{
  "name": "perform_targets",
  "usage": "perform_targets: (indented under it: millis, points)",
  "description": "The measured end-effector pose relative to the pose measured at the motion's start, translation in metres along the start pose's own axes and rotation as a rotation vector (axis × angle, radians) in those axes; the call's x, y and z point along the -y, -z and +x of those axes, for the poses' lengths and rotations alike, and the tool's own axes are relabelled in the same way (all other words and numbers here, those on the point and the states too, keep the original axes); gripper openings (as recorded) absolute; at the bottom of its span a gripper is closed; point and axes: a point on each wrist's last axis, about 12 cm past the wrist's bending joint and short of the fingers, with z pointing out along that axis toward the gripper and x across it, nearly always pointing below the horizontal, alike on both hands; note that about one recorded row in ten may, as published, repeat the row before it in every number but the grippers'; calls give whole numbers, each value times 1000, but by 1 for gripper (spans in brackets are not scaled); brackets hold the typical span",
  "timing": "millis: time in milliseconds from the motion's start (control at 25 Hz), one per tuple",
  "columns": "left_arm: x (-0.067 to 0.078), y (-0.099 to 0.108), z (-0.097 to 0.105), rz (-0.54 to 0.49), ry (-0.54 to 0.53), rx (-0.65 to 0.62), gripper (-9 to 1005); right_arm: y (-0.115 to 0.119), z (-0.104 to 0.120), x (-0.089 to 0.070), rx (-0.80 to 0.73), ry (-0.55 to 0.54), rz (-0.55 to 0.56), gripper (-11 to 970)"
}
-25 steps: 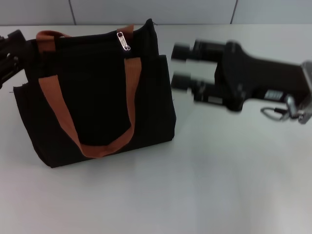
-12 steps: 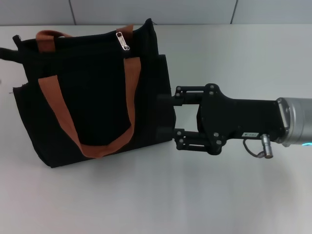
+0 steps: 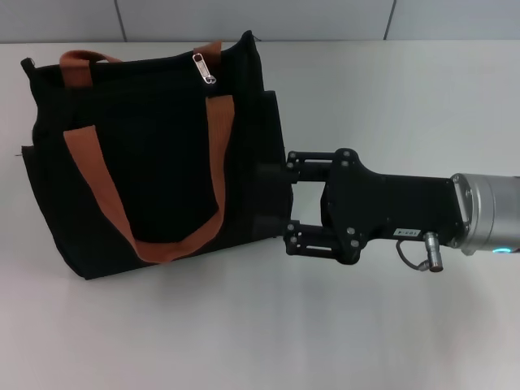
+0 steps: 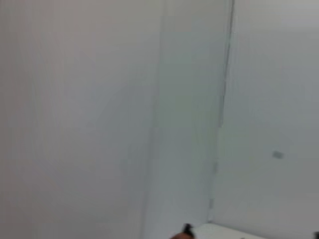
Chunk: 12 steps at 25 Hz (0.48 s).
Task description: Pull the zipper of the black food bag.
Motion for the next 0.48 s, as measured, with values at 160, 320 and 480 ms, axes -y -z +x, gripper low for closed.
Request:
perform_targets:
  millis: [160,320,480]
  points:
    - [14,-19,11,126,4,-21,815,0,4,-2,-8,0,1,665]
    - [39,-55,38,305,-12,-47,814,0,9,-4,-24,-20,8,681]
    - [64,-78,70,396,-8,-65,814,-2,20,-12,-59,-46,-9,697]
